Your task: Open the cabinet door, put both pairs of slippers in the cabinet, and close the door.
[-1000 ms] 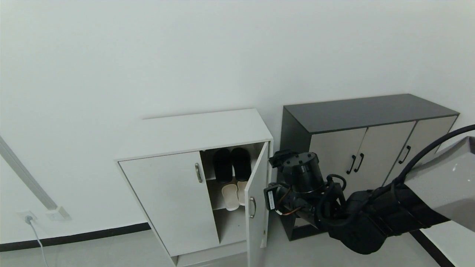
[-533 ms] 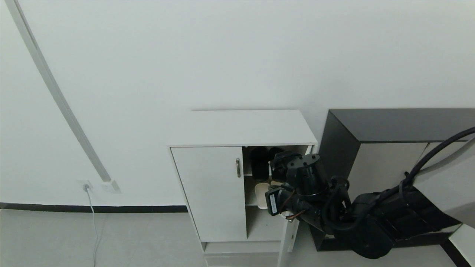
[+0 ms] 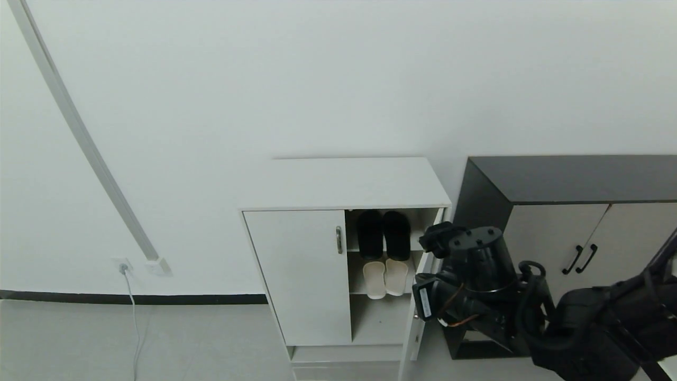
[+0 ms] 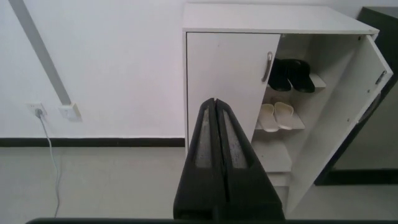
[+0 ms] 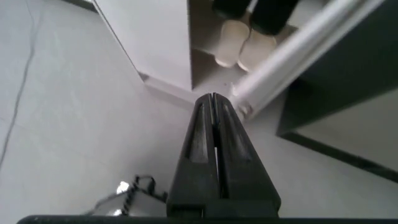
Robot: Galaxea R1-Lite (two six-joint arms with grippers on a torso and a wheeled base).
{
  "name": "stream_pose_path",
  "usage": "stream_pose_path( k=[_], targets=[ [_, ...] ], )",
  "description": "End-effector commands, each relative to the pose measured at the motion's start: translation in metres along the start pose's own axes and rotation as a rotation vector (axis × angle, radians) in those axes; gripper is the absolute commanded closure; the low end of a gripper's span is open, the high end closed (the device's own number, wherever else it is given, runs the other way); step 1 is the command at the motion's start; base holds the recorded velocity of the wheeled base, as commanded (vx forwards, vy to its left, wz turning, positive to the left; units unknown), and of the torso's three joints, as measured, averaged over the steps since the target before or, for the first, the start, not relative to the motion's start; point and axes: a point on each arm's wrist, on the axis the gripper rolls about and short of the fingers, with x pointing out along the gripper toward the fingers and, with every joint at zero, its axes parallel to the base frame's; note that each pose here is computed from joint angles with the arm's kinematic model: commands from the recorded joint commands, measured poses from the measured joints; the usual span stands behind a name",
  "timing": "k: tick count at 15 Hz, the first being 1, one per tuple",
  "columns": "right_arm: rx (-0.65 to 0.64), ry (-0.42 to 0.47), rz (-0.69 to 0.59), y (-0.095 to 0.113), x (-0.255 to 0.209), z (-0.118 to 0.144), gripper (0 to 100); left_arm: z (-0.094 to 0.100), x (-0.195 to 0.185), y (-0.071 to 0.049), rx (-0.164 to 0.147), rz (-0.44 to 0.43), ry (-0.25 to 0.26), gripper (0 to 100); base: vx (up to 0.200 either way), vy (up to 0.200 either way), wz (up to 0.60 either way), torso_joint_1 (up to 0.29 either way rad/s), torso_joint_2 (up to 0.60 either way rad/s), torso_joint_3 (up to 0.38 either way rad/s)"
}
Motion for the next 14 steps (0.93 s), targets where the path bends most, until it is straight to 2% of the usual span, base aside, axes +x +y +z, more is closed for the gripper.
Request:
stream_pose_path(
  k=[1, 2, 6, 14],
  targets=[
    [-0.014, 0.035, -0.026, -0.018, -0.025, -0.015, 100, 0.000, 0.000, 0.000, -0.002, 0.000, 0.001, 100, 0.200, 0.000, 0.00, -0.012, -0.01, 0.007],
    [-0.018, 0.062, -0.038, -0.024, -0.029, -0.023, 100, 0.000, 0.000, 0.000, 0.000, 0.000, 0.001, 100, 0.200, 0.000, 0.00, -0.012, -0.01, 0.007],
    [-0.031, 0.158, -0.084, -0.038, -0.020, -0.046, 100, 0.000, 0.000, 0.000, 0.000, 0.000, 0.001, 100, 0.000, 0.000, 0.00, 0.000, 0.00, 0.000],
    [-0.005, 0.125, -0.069, -0.026, 0.052, -0.047, 100, 0.000, 0.000, 0.000, -0.005, 0.003, 0.001, 100, 0.000, 0.000, 0.00, 0.000, 0.00, 0.000]
  ],
)
